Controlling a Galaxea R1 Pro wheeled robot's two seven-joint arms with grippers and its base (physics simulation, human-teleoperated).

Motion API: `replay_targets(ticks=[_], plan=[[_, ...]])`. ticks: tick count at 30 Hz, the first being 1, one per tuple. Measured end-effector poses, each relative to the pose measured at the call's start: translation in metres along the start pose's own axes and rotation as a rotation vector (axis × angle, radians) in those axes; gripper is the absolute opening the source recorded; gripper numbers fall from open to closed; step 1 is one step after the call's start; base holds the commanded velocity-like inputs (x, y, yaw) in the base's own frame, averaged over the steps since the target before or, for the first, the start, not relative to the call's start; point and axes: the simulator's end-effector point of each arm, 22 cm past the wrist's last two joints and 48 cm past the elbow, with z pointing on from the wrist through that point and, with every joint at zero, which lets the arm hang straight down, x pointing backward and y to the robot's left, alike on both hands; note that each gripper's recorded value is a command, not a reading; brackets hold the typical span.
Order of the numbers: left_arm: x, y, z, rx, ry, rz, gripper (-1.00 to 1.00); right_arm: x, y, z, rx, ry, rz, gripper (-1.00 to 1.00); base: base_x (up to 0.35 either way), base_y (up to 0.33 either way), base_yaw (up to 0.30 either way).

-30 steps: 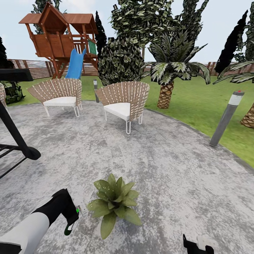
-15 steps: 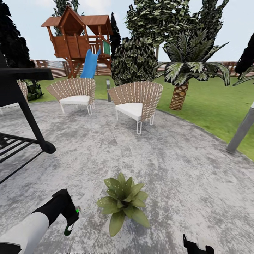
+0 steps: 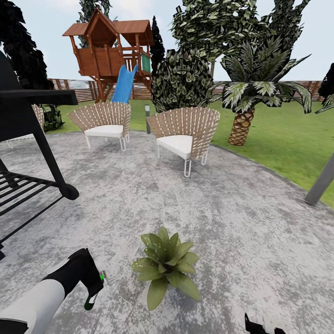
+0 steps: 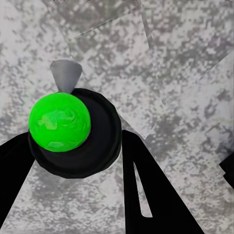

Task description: Pick up the pesticide atomizer in the garden and spray insectifuge to fully cover both potted plants in the garden.

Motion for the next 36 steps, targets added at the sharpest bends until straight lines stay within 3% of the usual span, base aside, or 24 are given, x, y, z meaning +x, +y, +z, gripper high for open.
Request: replay_targets(ticks=[15,23,28,32,33,34,36], plan=[[-0.013,-0.01,0.002,0.015,-0.018,0.009,-1.0,-0.001,0.0,0.0,0.001,-0.004,0.003,1.0,0.058,-0.066,0.0],[-0.03,-0.014,-0.003,0.018,-0.04,0.031,-1.0,-0.001,0.002,0.0,-0.001,-0.002,0.003,1.0,-0.17,-0.097,0.0],[0.004,-0.036,0.013,0.091,0.014,0.048,-1.0,0.0,0.003,0.0,-0.003,-0.001,0.001,1.0,-0.009,-0.001,0.0],[0.009,-0.046,0.02,0.121,0.004,0.071,-1.0,-0.001,0.003,0.0,-0.003,-0.001,0.002,1.0,0.0,0.0,0.0],[0.006,-0.049,0.018,0.134,0.004,0.066,-1.0,-0.001,0.003,0.0,-0.003,-0.001,0.002,1.0,0.0,0.0,0.0],[0.005,-0.058,0.014,0.175,0.031,0.026,-1.0,-0.001,0.003,0.0,-0.003,-0.001,0.002,1.0,0.0,0.0,0.0],[-0.004,-0.057,0.005,0.178,0.051,-0.002,-1.0,-0.001,0.003,0.0,-0.003,-0.001,0.002,1.0,0.0,0.0,0.0]])
